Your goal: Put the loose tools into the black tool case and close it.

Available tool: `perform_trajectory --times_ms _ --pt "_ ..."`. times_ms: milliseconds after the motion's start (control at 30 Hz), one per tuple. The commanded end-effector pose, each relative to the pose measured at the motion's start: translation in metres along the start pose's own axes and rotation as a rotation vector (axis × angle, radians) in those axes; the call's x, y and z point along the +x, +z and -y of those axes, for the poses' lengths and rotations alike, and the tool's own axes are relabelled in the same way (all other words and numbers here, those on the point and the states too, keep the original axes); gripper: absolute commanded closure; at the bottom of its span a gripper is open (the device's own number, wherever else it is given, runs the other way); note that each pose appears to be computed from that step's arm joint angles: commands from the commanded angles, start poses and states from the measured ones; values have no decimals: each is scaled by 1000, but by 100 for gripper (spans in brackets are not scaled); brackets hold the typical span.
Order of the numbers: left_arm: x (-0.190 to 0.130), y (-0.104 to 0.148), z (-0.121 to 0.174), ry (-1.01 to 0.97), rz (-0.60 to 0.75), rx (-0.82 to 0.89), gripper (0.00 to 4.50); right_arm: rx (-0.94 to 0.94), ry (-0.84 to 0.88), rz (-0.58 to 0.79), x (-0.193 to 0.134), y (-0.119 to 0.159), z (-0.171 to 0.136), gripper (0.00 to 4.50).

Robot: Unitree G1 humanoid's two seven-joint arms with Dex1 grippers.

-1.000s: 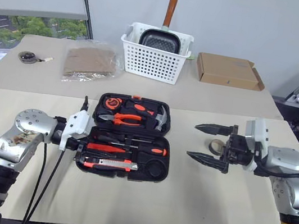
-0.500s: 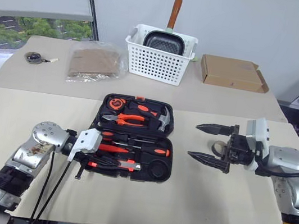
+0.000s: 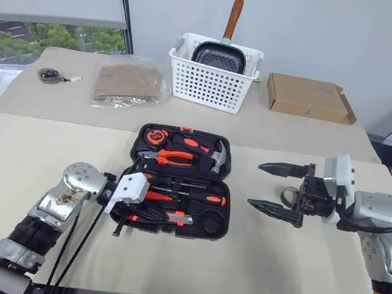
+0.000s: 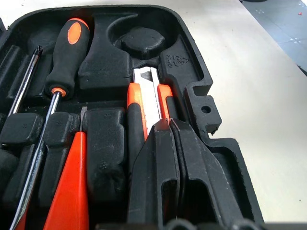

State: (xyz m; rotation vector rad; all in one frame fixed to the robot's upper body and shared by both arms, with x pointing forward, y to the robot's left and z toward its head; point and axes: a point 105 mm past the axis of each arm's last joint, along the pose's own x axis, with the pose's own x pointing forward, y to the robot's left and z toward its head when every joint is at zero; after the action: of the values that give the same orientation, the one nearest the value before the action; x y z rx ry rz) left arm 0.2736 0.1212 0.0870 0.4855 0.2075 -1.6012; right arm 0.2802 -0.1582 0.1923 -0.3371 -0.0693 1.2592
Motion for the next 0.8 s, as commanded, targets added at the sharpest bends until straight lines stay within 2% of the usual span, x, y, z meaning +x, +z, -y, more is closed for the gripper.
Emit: perform_trajectory --times_ms 33,200,300,433,633,733,800 --pt "8 -14 3 -15 -42 -52 442 -61 -17 11 -6 14 2 0" --pt "9 -25 8 -37 -64 -78 442 -59 -21 2 -8 12 2 0" --pt "6 -20 4 2 -23 -75 442 -54 -43 -37 -13 5 3 0" --pt "-7 7 -11 112 97 -72 442 -35 -109 -122 -27 -15 8 0" --pt "-32 52 -22 268 214 -45 442 -11 -273 -351 -53 -55 27 0" --pt "-45 74 -20 302 265 -39 377 17 -342 -445 -59 -72 37 0" --pt "-50 82 -14 310 262 -46 293 48 -368 -487 -62 -81 42 0"
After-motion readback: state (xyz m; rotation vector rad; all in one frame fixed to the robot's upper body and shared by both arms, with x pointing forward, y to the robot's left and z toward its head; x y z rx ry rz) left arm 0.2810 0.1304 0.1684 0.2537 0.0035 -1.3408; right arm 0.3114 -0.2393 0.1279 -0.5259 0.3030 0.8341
